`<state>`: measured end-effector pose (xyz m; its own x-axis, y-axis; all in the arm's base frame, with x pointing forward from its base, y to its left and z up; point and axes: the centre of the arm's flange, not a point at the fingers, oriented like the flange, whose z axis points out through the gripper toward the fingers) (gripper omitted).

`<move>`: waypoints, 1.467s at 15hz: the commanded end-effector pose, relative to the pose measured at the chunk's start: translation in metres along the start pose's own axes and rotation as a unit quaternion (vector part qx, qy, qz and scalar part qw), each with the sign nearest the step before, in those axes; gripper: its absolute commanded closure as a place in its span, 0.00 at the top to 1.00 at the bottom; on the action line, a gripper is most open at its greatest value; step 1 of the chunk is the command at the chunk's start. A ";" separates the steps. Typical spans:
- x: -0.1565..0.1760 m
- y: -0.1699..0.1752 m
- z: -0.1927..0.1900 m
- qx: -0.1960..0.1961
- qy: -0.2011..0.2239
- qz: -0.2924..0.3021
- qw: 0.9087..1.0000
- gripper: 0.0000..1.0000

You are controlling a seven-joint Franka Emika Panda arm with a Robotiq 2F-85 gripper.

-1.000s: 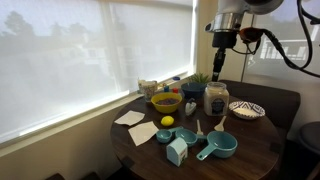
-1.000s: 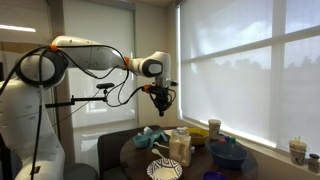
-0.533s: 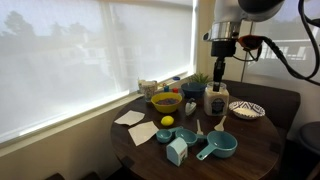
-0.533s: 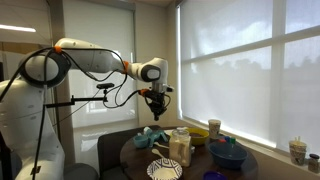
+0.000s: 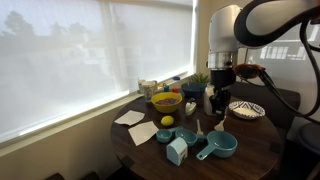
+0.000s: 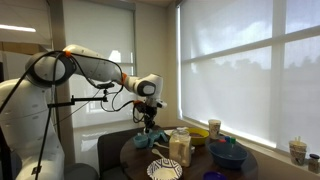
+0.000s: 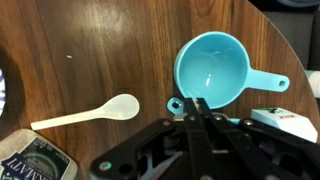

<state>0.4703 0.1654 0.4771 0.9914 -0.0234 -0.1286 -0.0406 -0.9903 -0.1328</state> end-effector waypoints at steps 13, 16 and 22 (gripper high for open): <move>-0.001 0.029 0.047 -0.041 -0.032 0.103 0.993 0.01; -0.001 0.042 0.054 -0.042 -0.034 0.118 0.992 0.01; 0.011 0.055 0.051 -0.072 -0.011 0.164 0.984 0.01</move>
<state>0.4666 0.1157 0.4182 0.9362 -0.2968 -0.1881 -0.2975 -0.9544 0.0250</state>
